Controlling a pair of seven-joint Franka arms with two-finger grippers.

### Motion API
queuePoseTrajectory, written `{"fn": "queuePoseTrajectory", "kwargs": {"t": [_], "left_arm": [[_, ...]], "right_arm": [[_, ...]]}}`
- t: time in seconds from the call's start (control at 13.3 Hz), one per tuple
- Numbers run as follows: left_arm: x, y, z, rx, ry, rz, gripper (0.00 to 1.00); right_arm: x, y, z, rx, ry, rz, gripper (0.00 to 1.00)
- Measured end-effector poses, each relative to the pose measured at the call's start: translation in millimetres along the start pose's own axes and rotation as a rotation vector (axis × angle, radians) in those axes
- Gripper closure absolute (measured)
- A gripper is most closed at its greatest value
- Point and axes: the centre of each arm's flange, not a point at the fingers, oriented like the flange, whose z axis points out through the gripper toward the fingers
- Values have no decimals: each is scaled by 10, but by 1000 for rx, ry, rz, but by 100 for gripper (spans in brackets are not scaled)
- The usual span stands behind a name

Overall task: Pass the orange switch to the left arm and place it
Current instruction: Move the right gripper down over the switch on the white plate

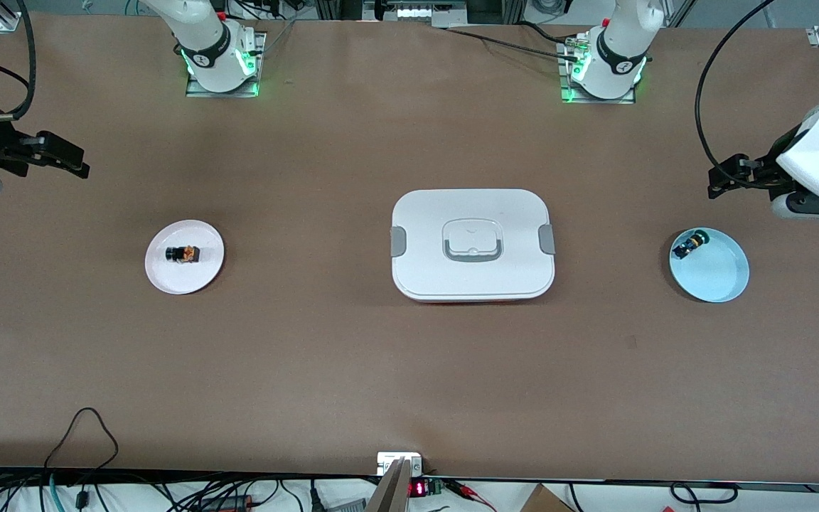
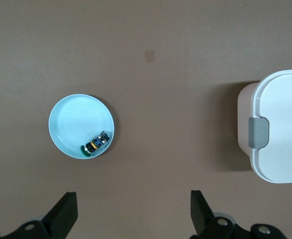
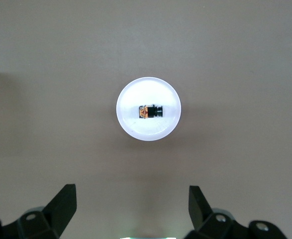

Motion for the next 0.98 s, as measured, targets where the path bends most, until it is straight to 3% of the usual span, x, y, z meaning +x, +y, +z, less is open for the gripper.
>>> {"fn": "queuePoseTrajectory", "kwargs": {"t": [0.68, 0.98], "left_arm": [[0, -2, 0, 0, 0, 0, 0], [0, -3, 0, 0, 0, 0, 0]], "right_arm": [[51, 18, 70, -4, -5, 5, 0], [289, -6, 429, -14, -29, 5, 0]]}}
